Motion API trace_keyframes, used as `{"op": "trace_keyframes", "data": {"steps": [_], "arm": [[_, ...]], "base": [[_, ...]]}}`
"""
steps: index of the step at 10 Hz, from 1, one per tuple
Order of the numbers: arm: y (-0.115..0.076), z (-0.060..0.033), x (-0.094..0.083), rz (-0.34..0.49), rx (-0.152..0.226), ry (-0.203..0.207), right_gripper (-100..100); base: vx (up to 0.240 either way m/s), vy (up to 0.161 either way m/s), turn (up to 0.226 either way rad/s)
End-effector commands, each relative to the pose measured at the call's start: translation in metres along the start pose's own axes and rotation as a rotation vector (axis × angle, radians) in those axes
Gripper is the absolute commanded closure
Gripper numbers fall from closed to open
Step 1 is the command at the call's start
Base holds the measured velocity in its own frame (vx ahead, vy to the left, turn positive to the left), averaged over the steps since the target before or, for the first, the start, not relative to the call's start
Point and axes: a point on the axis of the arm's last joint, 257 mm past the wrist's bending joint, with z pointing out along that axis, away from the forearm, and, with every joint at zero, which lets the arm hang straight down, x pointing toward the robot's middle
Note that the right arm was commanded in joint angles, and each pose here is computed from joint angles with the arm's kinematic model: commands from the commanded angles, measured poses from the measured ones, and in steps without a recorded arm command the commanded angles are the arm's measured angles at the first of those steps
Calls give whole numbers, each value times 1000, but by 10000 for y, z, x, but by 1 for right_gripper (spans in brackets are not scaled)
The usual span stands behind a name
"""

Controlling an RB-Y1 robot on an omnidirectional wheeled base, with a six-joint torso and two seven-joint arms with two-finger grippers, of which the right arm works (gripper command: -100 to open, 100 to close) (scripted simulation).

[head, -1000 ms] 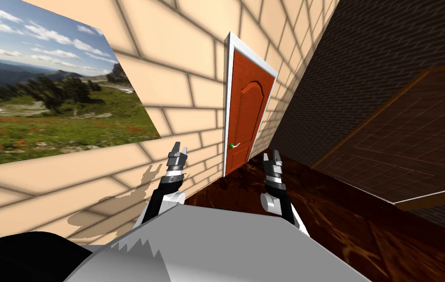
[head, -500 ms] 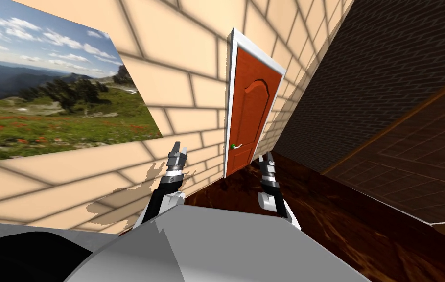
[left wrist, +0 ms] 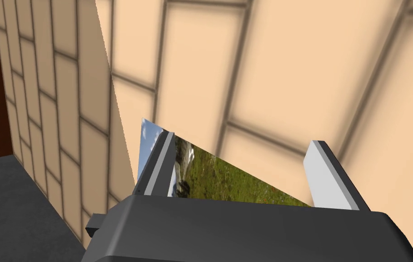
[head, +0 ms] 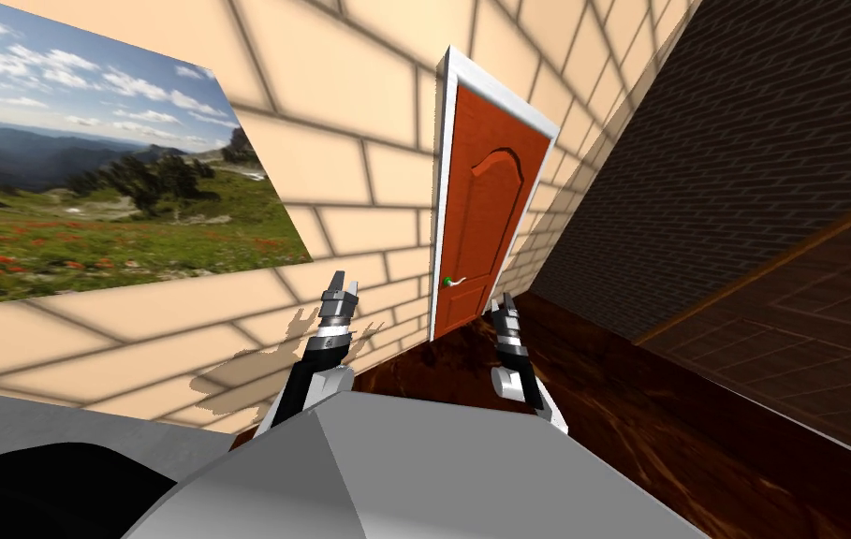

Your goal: Pull the door open

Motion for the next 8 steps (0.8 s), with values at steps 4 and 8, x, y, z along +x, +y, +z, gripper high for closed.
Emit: {"op": "trace_keyframes", "data": {"steps": [4,8], "arm": [[-348,-19,43,6,61,20,-100],[-646,-47,66,9,113,38,-100]], "base": [[28,-61,106],[25,-63,101]]}}
